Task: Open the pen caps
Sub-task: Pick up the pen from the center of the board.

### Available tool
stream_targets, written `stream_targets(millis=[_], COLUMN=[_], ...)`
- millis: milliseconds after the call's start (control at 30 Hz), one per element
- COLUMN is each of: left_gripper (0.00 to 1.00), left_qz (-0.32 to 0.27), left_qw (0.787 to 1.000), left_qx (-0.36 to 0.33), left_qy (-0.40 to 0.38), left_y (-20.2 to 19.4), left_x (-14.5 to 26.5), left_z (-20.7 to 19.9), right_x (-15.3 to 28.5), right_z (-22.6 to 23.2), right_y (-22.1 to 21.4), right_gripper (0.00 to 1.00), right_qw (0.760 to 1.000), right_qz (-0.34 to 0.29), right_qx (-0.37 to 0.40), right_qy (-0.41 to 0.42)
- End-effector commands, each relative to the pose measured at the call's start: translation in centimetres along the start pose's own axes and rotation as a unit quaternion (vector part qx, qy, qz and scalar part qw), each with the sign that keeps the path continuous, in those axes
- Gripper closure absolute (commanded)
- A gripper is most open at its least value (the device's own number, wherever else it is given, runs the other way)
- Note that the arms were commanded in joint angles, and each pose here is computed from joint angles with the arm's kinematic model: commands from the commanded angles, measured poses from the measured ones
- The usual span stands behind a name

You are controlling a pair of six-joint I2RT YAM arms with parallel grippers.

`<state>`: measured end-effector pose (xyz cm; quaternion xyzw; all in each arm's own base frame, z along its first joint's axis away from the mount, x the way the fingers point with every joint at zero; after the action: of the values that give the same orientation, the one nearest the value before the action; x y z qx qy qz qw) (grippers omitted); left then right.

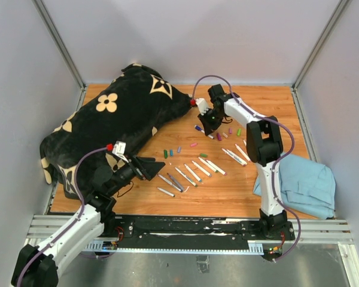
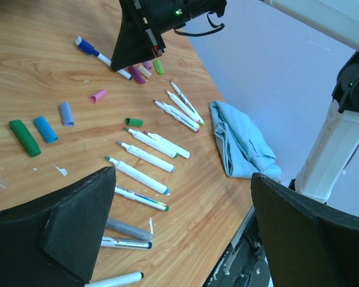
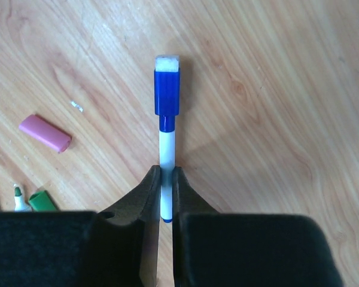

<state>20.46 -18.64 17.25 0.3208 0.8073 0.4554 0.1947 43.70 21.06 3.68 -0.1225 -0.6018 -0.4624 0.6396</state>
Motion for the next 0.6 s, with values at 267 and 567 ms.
stream_targets(millis=[267, 567], left_gripper=[0.02, 0.02], left_qz=[-0.052, -0.084], left_qw=[0.998, 0.995], left_qx=[0.018, 0.012], left_qy=[-0.032, -0.051], left_y=[1.9, 4.2], left_x=[-1.3, -4.6], left_z=[-1.2, -1.4], right_x=[3.9, 5.6], right_z=[1.4, 3.7], right_y=[1.3, 2.1], right_gripper=[0.99, 0.99], right_qw=[0.994, 0.987], right_qz=[-0.069, -0.094], right_qx=[-0.027, -0.034], right_qy=[0.076, 0.128])
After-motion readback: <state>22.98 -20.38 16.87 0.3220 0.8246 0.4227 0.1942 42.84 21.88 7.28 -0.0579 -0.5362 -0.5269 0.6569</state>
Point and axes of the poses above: each gripper's point midway between its finger pads, its own x axis back along the fingers, its own z axis along the line the jaws close on, y = z × x, the point moved 1 cm from there along x, back along the fingers, and after that the axes turned 14 degrees about -x, right-handed, at the moved point
